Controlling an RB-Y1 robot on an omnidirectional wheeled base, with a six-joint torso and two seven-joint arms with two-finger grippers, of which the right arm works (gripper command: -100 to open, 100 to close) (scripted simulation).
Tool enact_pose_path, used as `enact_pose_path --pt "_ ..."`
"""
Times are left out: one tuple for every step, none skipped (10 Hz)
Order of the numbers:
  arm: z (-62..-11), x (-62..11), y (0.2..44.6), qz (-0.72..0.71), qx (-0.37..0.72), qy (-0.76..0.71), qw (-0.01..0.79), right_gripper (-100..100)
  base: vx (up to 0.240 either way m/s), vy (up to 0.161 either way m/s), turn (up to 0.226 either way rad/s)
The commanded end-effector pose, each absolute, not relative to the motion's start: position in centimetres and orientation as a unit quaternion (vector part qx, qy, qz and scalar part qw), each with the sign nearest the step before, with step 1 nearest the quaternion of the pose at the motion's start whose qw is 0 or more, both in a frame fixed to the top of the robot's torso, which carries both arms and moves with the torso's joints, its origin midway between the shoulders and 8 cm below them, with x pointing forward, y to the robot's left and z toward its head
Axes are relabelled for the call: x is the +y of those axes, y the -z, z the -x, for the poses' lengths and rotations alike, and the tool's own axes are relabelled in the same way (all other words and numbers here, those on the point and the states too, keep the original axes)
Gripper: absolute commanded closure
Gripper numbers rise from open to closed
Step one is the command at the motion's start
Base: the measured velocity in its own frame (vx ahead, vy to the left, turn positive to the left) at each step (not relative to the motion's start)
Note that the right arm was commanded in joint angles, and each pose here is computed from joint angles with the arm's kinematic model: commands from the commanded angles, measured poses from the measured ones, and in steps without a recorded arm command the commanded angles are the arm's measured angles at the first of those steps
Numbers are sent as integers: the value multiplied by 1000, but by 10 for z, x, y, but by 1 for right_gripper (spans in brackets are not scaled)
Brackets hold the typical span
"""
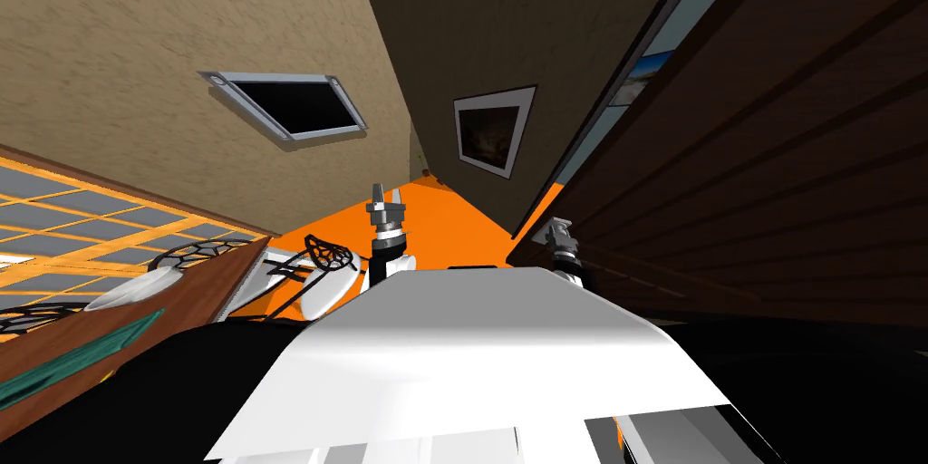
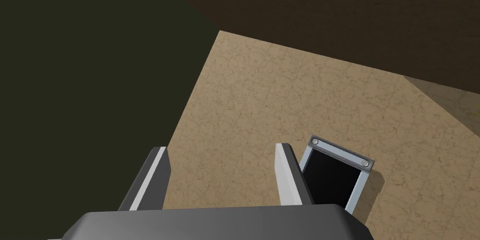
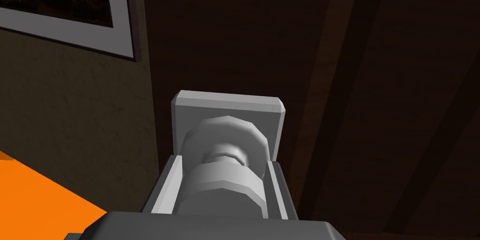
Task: Pull the door open
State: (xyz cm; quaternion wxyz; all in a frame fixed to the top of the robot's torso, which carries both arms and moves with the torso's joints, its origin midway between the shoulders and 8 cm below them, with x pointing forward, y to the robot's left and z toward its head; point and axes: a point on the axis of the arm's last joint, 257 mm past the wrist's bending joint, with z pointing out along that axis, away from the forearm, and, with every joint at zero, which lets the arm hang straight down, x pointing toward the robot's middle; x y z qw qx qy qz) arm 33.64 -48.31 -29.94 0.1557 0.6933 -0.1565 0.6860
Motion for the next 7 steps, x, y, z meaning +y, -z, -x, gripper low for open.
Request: enact_pose_path --pt "-340 -477 298 -693 -151 -689 151 100 -188 -42 78" --pt "-341 -473 298 -693 -147 -690 147 100 -201 -44 79" --pt "-343 -467 297 -694 -141 -692 141 100 -253 -19 93" --pt "-345 -462 297 -695 -137 -693 137 100 -225 -29 91" --pt "-346 -457 297 -695 -132 -694 132 100 -211 -12 88" --pt "-349 -450 297 -696 -126 -695 126 100 -229 -12 89" --pt "-350 -446 297 -697 -122 -696 122 100 -251 -21 89"
